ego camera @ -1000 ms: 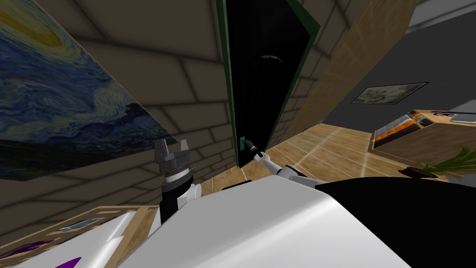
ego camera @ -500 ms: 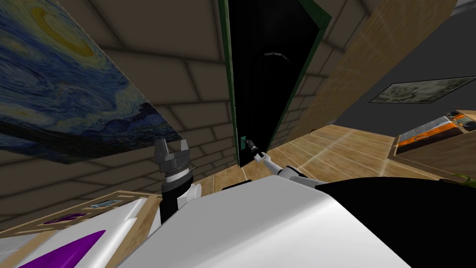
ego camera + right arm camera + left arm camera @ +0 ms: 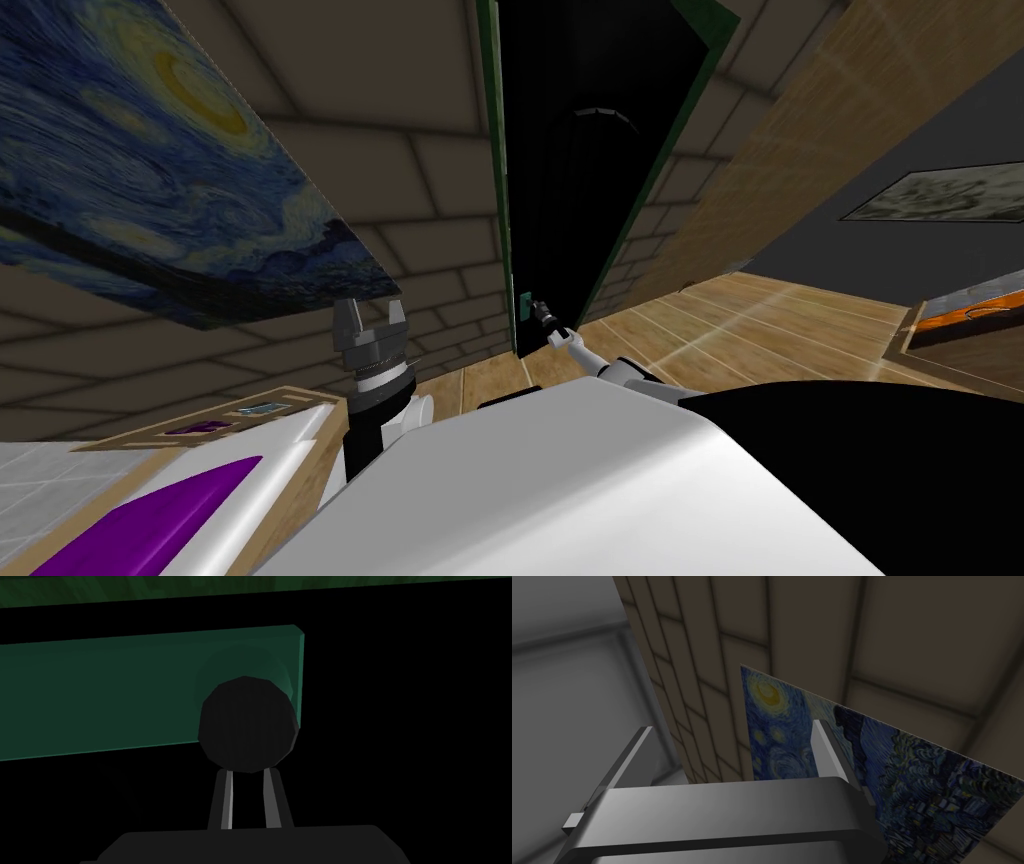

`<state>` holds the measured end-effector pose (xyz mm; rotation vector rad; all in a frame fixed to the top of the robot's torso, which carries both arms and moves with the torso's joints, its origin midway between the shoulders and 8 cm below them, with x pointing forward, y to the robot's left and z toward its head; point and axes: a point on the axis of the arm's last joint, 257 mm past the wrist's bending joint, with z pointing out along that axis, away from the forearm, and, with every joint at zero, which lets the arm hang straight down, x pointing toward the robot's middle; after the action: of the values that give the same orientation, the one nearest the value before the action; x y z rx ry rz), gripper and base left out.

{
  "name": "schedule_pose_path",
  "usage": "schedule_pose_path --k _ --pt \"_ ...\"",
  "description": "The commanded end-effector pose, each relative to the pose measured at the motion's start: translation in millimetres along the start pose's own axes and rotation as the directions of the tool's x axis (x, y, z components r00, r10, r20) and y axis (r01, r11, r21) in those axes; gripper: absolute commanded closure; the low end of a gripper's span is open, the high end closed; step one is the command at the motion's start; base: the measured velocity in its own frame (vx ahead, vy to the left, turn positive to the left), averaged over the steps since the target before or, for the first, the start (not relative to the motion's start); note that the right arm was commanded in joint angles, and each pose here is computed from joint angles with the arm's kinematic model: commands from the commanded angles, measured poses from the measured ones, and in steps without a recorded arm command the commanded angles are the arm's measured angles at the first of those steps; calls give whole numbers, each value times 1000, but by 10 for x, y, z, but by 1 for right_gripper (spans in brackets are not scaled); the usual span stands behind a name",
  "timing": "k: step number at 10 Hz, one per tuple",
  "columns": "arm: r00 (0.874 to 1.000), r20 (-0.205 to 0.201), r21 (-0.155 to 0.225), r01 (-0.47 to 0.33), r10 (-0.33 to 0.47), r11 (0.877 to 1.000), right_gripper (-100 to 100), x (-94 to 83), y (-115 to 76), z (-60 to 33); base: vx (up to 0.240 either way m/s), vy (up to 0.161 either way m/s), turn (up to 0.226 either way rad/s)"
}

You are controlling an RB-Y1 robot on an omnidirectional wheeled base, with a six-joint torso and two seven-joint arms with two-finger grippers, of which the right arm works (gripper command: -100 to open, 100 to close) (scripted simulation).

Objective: Pull the door open

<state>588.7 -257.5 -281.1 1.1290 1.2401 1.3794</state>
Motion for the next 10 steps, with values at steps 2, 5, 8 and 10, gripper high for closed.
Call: schedule_pose_path --k 2,5,8,10 --pt "995 -3 -13 -101 101 995 100 102 37 41 -53 -61 139" --pt "976 26 -19 -215 216 976 100 -2 38 32 -54 -43 141" --pt "939 81 -17 -334 334 942 -100 -192 -45 -32 -54 -52 73" --pt "901 94 -30 -423 424 906 -100 -186 -56 -39 -84 -64 63"
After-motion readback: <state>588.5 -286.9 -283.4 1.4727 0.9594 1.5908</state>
